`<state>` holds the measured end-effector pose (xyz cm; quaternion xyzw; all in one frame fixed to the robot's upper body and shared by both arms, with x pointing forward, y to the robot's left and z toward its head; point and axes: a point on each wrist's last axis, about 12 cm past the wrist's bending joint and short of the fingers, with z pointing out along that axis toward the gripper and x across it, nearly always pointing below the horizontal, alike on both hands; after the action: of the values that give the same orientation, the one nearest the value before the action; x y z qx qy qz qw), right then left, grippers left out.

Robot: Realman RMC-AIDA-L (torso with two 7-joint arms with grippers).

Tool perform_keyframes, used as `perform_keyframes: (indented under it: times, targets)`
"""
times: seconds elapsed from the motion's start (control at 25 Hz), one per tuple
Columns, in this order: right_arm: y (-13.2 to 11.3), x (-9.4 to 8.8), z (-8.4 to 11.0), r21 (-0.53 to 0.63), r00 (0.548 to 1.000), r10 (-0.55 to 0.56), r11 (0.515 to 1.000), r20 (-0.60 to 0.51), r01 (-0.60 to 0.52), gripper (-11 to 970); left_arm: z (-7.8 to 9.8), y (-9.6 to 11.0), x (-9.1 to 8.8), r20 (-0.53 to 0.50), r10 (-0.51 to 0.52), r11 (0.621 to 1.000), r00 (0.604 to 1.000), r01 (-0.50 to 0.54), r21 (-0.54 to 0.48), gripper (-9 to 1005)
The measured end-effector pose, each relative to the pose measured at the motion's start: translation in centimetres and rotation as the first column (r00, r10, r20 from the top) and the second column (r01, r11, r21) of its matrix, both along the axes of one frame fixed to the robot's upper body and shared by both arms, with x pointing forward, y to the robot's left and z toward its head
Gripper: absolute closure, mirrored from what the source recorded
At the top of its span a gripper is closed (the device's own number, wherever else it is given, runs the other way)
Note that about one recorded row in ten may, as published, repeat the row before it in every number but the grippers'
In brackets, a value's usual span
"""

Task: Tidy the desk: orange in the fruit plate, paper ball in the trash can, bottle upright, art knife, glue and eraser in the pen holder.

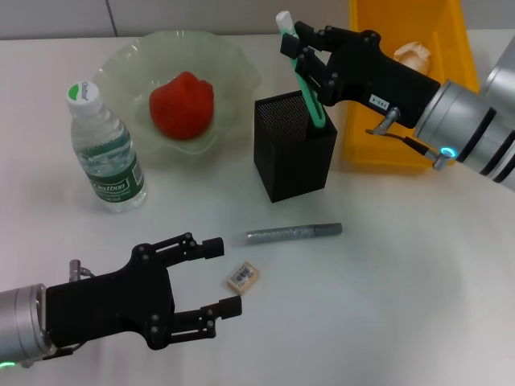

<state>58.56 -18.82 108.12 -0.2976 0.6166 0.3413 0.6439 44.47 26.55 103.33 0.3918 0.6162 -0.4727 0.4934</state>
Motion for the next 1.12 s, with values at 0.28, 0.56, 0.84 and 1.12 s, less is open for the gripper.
perform_keyframes:
  times: [0.28,0.56,0.84,1.12]
  targets:
    - [0.41,0.11,-0.37,-0.058,1.000,0.013,0.998,0.006,-0.012,786,0.00,-0.02,-0.03,-0.001,-0.002,1.000,1.000,0.002,-0.001,213]
    - [0.41,0.20,-0.50,-0.076,1.000,0.007,0.997,0.008,-0.006,785,0.03,-0.03,-0.05,0.000,-0.005,1.000,1.000,0.005,-0.004,213]
    - [0.37,0.19,-0.60,-0.080,1.000,0.003,0.997,0.004,-0.003,781,0.08,-0.04,-0.09,0.000,-0.007,1.000,1.000,0.007,-0.008,213]
    - [0.21,0.11,-0.70,-0.079,1.000,-0.003,0.997,0.002,0.003,771,0.09,-0.04,-0.09,0.001,-0.008,1.000,1.000,0.008,-0.008,213]
